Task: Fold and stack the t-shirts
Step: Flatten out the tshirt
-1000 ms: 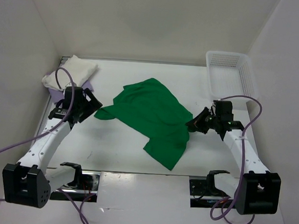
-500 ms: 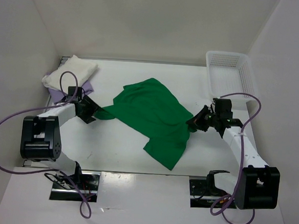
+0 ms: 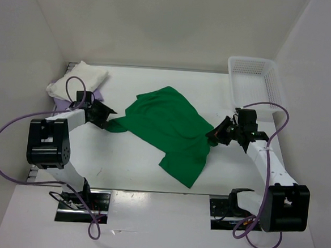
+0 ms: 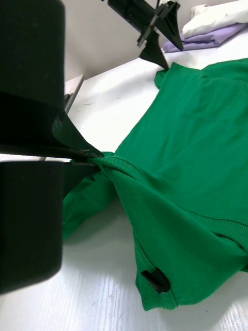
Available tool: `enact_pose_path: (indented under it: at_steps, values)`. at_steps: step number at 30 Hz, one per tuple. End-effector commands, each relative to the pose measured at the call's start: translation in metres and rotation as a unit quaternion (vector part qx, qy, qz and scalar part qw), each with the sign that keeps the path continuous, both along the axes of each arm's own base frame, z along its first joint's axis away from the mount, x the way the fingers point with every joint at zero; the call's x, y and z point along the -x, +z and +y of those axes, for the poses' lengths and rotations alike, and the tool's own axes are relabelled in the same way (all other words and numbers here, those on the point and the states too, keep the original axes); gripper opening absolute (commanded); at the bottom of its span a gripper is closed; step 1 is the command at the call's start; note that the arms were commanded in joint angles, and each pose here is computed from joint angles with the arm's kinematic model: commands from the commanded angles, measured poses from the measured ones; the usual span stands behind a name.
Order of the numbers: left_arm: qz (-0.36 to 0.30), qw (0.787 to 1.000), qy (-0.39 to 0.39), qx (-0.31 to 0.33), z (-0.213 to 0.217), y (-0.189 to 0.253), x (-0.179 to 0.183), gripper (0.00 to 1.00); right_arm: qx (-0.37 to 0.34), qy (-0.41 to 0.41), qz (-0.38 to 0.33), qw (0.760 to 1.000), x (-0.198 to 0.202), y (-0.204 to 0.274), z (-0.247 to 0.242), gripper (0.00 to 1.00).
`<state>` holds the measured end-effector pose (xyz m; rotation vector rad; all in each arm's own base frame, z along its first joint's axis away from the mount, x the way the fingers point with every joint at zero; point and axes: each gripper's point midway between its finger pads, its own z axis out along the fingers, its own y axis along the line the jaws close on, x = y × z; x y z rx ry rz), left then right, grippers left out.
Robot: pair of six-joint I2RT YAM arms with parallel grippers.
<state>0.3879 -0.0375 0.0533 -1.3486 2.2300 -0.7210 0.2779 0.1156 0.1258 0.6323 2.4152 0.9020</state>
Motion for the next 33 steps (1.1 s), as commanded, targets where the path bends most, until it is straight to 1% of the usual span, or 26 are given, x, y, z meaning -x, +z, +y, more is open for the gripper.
enact_pose_path:
  at_steps: [1, 2, 6, 7, 9, 10, 11, 12, 13, 15, 16, 17, 18, 19, 20, 22, 23, 24, 25, 27, 28, 29, 30, 31, 32, 33]
  values:
    - [-0.008, 1.000, 0.003, 0.017, -0.001, 0.001, -0.015, 0.65, -0.001, 0.008, -0.036, 0.999, -0.005, 0.012, 0.000, 0.00]
    - [-0.011, 1.000, 0.007, 0.020, -0.001, 0.002, -0.017, 0.58, -0.001, 0.008, -0.036, 0.999, -0.005, 0.012, 0.000, 0.00]
    - [-0.024, 1.000, 0.009, 0.018, -0.002, 0.007, -0.026, 0.45, -0.004, 0.012, -0.040, 0.999, -0.006, 0.012, 0.001, 0.00]
    - [-0.018, 1.000, 0.003, 0.019, -0.007, 0.003, -0.025, 0.37, -0.008, 0.015, -0.040, 0.999, -0.005, 0.013, 0.002, 0.00]
    - [-0.026, 0.999, -0.004, 0.018, -0.012, 0.008, -0.036, 0.27, -0.008, 0.015, -0.040, 0.999, -0.005, 0.010, 0.002, 0.00]
    - [-0.032, 0.999, -0.014, 0.021, -0.019, 0.012, -0.038, 0.11, -0.008, 0.015, -0.040, 0.999, -0.005, 0.010, 0.002, 0.00]
    - [-0.038, 0.999, -0.022, 0.025, -0.025, 0.017, -0.041, 0.04, -0.008, 0.015, -0.040, 0.999, -0.005, 0.010, 0.002, 0.00]
    - [-0.050, 0.998, -0.023, 0.023, -0.025, 0.026, -0.046, 0.00, -0.008, 0.015, -0.040, 0.999, -0.005, 0.010, 0.002, 0.00]
    - [-0.082, 0.996, -0.033, 0.018, -0.029, 0.050, -0.058, 0.00, -0.008, 0.015, -0.040, 0.999, -0.005, 0.010, 0.002, 0.00]
    - [-0.137, 0.989, -0.055, 0.005, -0.038, 0.101, -0.068, 0.00, -0.005, 0.012, -0.050, 0.999, -0.007, 0.016, 0.001, 0.00]
    - [-0.162, 0.985, -0.055, -0.009, -0.035, 0.124, -0.073, 0.00, -0.005, 0.012, -0.056, 0.998, -0.010, 0.020, 0.001, 0.00]
    - [-0.208, 0.976, -0.063, -0.024, -0.039, 0.174, -0.073, 0.00, -0.005, 0.012, -0.060, 0.998, -0.009, 0.023, 0.001, 0.00]
    - [-0.230, 0.969, -0.074, -0.050, -0.039, 0.193, -0.070, 0.00, -0.005, 0.012, -0.065, 0.998, -0.011, 0.026, 0.001, 0.00]
    - [-0.237, 0.967, -0.067, -0.071, -0.035, 0.203, -0.064, 0.00, -0.005, 0.012, -0.065, 0.998, -0.012, 0.029, 0.001, 0.00]
    - [-0.256, 0.961, -0.069, -0.078, -0.035, 0.221, -0.045, 0.00, -0.005, 0.012, -0.069, 0.998, -0.011, 0.031, 0.001, 0.00]
    - [-0.251, 0.959, -0.067, -0.111, -0.026, 0.214, -0.022, 0.00, -0.005, 0.012, -0.065, 0.998, -0.010, 0.030, 0.001, 0.00]
    - [-0.242, 0.961, -0.065, -0.120, -0.023, 0.211, -0.001, 0.02, -0.005, 0.012, -0.063, 0.998, -0.007, 0.027, 0.001, 0.00]
    - [-0.199, 0.970, -0.070, -0.117, -0.023, 0.172, 0.016, 0.04, -0.005, 0.012, -0.056, 0.998, -0.004, 0.022, 0.001, 0.00]
    - [-0.181, 0.974, -0.069, -0.119, -0.021, 0.155, 0.030, 0.13, -0.005, 0.012, -0.056, 0.998, -0.004, 0.022, 0.001, 0.00]
    - [-0.135, 0.985, -0.058, -0.091, -0.025, 0.116, 0.051, 0.18, -0.009, 0.015, -0.050, 0.999, -0.001, 0.018, 0.002, 0.00]
    - [-0.102, 0.990, -0.048, -0.083, -0.022, 0.086, 0.068, 0.21, -0.008, 0.015, -0.045, 0.999, 0.001, 0.017, 0.002, 0.00]
    - [-0.087, 0.993, -0.041, -0.075, -0.022, 0.074, 0.077, 0.33, -0.006, 0.018, -0.042, 0.999, 0.001, 0.017, 0.002, 0.00]
    - [-0.072, 0.995, -0.024, -0.064, -0.019, 0.064, 0.083, 0.41, 0.000, 0.013, -0.042, 0.999, 0.000, 0.015, 0.000, 0.00]
    - [-0.064, 0.996, -0.024, -0.064, -0.019, 0.056, 0.090, 0.49, 0.000, 0.013, -0.036, 0.999, 0.002, 0.014, 0.000, 0.00]
    - [-0.053, 0.997, -0.032, -0.048, -0.025, 0.046, 0.097, 0.57, 0.004, 0.009, -0.040, 0.999, -0.001, 0.016, -0.002, 0.00]
    - [-0.048, 0.997, -0.036, -0.043, -0.027, 0.042, 0.100, 0.68, 0.005, 0.009, -0.035, 0.999, -0.002, 0.014, -0.002, 0.00]
